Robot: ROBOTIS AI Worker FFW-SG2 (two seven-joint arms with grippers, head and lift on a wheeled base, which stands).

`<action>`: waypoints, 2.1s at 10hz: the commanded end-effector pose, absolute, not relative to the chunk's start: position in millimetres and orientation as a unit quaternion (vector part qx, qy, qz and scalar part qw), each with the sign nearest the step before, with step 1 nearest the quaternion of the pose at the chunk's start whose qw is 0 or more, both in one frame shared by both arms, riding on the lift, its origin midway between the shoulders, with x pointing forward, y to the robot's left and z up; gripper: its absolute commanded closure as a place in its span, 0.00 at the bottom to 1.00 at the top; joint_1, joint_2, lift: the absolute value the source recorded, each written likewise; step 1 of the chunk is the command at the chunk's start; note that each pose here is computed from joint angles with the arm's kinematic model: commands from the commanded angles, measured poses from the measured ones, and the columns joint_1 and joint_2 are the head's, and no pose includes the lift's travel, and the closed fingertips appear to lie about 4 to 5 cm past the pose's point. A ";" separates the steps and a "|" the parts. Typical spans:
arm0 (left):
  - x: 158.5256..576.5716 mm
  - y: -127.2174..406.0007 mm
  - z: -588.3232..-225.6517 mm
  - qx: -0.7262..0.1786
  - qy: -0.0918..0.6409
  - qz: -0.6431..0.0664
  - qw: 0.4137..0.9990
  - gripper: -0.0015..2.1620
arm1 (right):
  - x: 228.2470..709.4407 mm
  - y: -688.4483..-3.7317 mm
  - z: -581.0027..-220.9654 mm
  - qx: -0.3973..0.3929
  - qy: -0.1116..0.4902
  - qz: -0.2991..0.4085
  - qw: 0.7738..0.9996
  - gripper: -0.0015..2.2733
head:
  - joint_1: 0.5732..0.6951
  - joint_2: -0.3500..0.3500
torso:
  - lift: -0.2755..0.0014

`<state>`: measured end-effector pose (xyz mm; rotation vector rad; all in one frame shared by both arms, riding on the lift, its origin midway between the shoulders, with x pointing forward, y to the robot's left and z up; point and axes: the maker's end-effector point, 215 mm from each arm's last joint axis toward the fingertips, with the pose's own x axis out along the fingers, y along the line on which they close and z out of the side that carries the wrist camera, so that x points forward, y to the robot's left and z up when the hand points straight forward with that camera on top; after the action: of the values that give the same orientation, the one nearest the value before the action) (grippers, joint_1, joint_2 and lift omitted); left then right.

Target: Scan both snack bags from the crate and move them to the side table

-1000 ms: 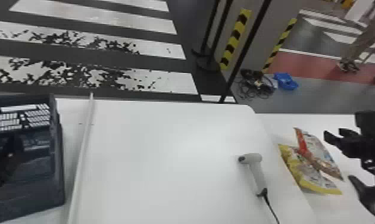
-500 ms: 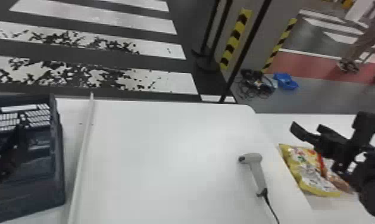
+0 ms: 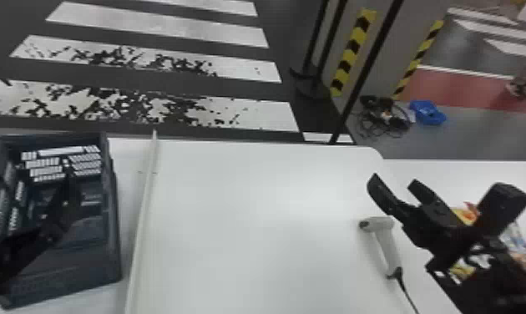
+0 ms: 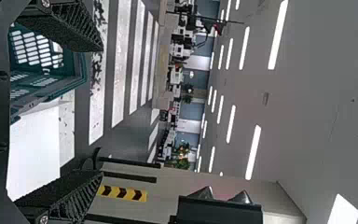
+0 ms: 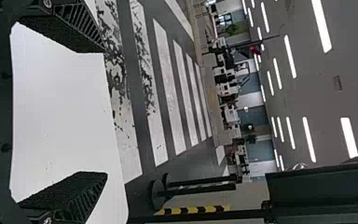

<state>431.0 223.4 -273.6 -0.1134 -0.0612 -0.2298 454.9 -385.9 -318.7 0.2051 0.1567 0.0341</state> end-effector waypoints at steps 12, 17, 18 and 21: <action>285.3 199.9 -349.2 -0.083 0.046 -0.077 0.993 0.03 | 244.4 -278.9 -299.6 0.045 -0.074 0.023 0.996 0.01 | 1.00 0.30 | 0.65; 280.2 192.5 -368.9 -0.089 0.068 -0.083 0.990 0.03 | 237.6 -281.3 -304.2 0.043 -0.075 0.018 0.996 0.02 | 1.00 0.19 | 0.65; 280.9 191.7 -373.7 -0.089 0.076 -0.086 0.989 0.03 | 238.9 -281.8 -304.8 0.044 -0.075 0.017 0.996 0.03 | 1.00 0.19 | 0.65; 282.2 191.0 -376.3 -0.093 0.078 -0.089 0.989 0.03 | 236.1 -282.4 -301.2 0.042 -0.080 0.017 0.996 0.03 | 1.00 0.19 | 0.65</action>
<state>281.8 190.6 -375.5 -0.1843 0.1549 -0.1788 236.7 -282.6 -301.9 0.0859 -0.1585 0.0324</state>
